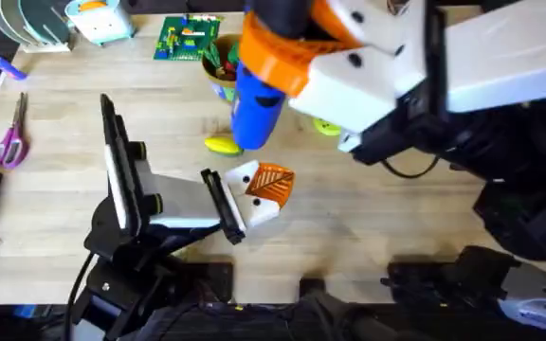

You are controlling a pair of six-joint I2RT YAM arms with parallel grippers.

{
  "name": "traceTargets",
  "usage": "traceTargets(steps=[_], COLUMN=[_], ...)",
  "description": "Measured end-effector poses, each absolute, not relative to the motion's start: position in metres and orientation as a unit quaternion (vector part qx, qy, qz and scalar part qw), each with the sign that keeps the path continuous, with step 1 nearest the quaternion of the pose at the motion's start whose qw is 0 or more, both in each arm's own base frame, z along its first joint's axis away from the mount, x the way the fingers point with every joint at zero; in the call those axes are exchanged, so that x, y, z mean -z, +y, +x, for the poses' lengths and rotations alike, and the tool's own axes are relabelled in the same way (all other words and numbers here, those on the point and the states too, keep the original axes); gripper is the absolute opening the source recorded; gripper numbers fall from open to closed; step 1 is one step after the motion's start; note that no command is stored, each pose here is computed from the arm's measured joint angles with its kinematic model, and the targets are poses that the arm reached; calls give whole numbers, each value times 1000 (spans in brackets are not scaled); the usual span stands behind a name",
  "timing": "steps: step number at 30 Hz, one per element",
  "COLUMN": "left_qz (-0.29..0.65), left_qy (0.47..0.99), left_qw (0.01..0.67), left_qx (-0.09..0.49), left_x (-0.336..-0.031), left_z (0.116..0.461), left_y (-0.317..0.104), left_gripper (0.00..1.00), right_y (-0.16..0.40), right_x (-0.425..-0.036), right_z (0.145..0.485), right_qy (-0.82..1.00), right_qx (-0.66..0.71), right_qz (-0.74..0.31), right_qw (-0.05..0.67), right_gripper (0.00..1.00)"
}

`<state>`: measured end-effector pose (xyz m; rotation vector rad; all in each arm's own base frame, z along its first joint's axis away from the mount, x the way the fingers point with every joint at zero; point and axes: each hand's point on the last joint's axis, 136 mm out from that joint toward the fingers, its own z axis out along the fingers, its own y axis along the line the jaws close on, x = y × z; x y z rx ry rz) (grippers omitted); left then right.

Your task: Pick up the gripper from the table and insert it into the empty holder that is missing its gripper. Then pick up a screw, insert it into the mounting hole, and use the screwdriver to tighten it. Finally, clean up the table by picking up the vegetable and placing it into the bucket.

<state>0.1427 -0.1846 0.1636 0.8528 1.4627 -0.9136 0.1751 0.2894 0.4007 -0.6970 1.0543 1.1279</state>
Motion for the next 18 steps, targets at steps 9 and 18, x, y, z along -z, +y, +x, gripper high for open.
traceTargets(steps=[9, 18], left_qz=[363, 363], left_qy=[624, 624], left_qw=[572, 572], left_qx=[389, 389], left_x=[-164, -164], left_z=[143, 143], left_y=[-185, -185], left_gripper=[5, 5], right_y=[248, 102], right_x=[-343, -224], right_z=[267, 414], right_qy=[554, 679], right_qx=[-272, 89], right_qz=[-332, -337], right_qw=[713, 646], right_gripper=[21, 21])
